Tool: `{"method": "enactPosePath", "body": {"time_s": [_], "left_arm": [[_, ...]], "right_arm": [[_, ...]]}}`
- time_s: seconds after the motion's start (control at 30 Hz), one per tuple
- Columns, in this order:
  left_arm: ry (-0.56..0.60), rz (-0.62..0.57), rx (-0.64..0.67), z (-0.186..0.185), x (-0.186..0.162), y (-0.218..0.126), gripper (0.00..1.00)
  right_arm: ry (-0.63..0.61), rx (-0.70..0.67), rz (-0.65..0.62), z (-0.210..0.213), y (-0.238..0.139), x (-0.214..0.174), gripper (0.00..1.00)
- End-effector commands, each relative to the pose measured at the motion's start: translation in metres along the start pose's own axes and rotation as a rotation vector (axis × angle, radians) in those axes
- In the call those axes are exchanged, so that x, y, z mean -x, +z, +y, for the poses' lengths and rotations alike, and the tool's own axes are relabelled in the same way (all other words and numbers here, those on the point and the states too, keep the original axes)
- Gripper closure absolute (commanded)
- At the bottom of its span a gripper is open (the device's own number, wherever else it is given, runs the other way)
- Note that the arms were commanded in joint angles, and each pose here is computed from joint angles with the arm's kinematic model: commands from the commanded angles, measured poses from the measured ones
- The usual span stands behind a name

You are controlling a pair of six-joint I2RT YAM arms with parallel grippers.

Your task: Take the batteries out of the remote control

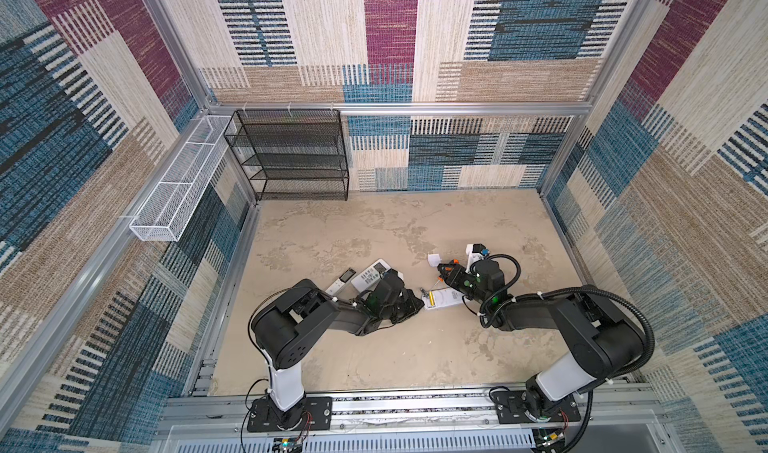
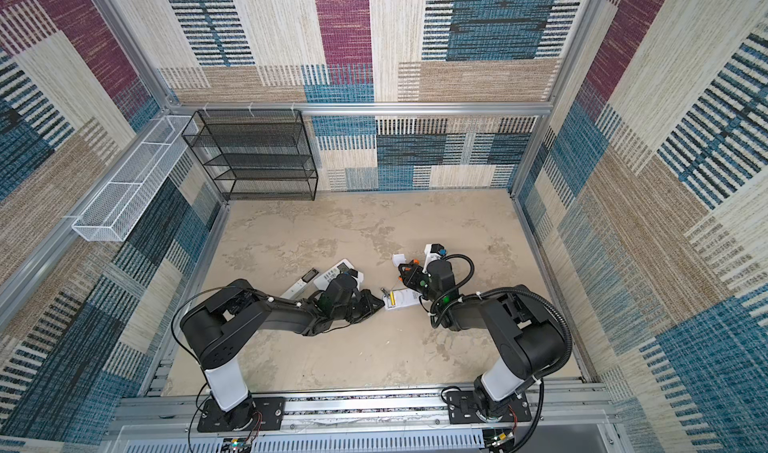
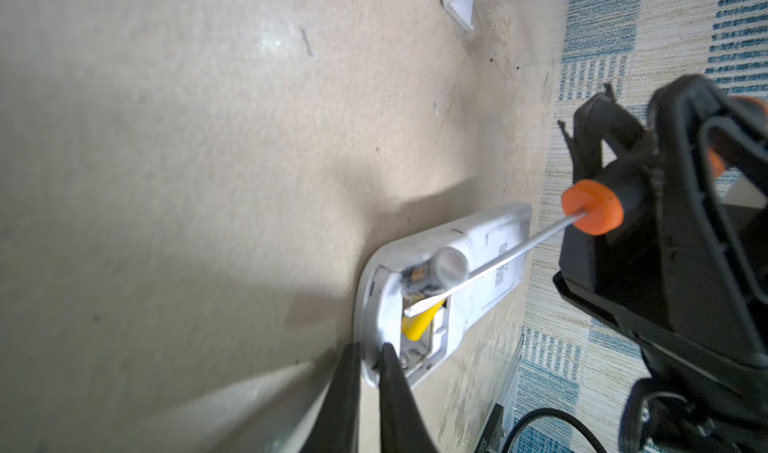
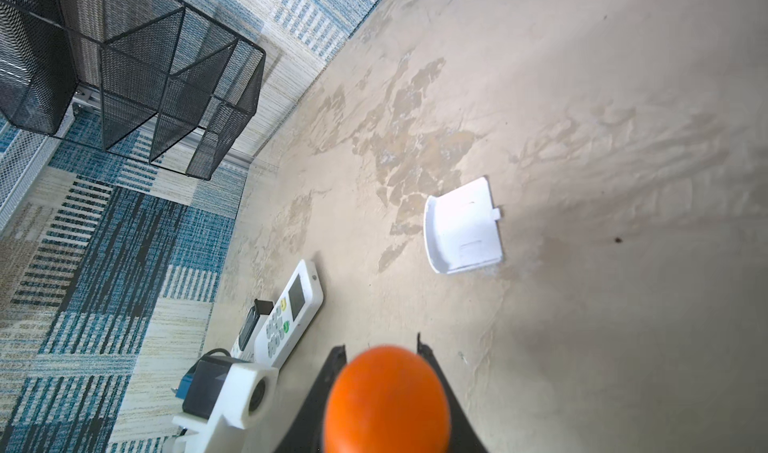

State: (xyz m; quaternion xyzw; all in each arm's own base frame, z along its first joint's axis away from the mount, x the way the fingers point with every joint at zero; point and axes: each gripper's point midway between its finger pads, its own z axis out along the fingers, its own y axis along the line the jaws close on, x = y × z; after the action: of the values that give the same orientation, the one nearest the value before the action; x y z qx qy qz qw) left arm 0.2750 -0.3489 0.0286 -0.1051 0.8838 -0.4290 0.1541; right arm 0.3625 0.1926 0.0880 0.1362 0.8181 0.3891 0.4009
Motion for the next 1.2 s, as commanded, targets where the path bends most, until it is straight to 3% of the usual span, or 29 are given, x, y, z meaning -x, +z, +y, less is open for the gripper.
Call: {"method": "enactPosePath", "body": {"time_s": [0.0,0.7,1.17], "left_arm": [[-0.019,0.014,0.071,0.017,-0.004,0.0,0.86],[-0.022,0.009,0.067,0.018,-0.003,0.0,0.86],[-0.026,-0.009,0.053,0.017,0.005,-0.011,0.85]], "right_arm": [[-0.043,0.008,-0.008,0.003,0.004,0.004,1.0],[-0.097,0.025,0.037,0.014,0.031,0.01,1.0],[-0.136,0.042,0.047,0.038,0.021,0.024,1.0]]}}
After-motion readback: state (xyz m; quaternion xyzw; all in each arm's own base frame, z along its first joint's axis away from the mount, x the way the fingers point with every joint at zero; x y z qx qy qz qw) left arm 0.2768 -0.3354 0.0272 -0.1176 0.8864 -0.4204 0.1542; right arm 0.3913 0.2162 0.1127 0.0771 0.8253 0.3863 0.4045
